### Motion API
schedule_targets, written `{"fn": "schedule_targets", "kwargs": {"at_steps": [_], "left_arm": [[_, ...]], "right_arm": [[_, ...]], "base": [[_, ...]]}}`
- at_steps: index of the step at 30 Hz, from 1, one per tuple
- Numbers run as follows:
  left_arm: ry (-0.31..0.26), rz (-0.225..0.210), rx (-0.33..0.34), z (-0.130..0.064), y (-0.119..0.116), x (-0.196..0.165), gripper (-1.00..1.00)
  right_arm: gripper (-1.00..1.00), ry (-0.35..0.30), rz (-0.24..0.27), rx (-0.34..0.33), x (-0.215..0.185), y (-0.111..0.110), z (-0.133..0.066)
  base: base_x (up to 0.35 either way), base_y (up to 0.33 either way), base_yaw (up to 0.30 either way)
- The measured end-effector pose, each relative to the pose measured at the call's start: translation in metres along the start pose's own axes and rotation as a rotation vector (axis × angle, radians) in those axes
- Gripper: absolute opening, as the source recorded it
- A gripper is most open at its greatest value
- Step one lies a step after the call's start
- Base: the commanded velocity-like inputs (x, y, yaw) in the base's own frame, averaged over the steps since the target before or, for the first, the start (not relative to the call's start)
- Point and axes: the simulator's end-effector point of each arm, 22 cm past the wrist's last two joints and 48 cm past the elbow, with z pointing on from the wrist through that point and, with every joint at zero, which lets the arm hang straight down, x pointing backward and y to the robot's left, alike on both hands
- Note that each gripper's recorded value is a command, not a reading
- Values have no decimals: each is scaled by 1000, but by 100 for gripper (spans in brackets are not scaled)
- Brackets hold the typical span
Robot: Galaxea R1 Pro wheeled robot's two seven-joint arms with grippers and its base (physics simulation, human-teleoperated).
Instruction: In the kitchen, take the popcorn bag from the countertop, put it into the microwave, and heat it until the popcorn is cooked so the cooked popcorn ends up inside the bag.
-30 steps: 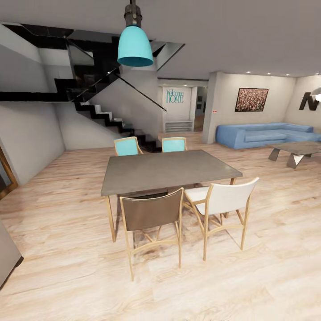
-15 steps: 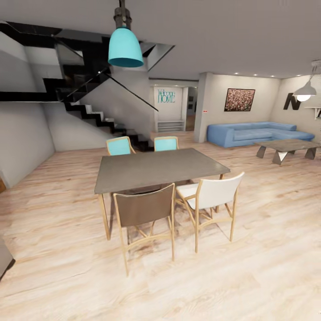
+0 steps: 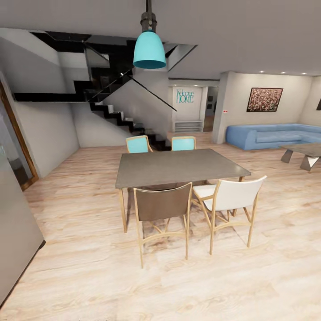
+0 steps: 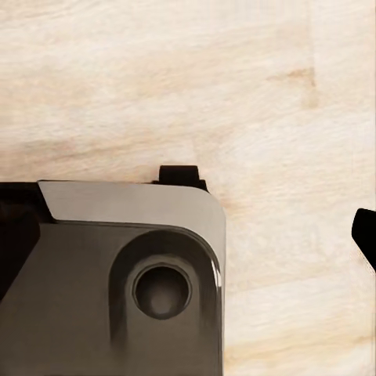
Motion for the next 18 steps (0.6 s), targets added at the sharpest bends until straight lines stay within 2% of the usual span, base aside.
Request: {"fn": "schedule_targets", "kwargs": {"at_steps": [18], "left_arm": [[-1, 3, 2, 0, -1, -1, 100]], "right_arm": [[100, -52, 3, 21, -10, -4, -1]], "base": [[0, 0, 286]]}}
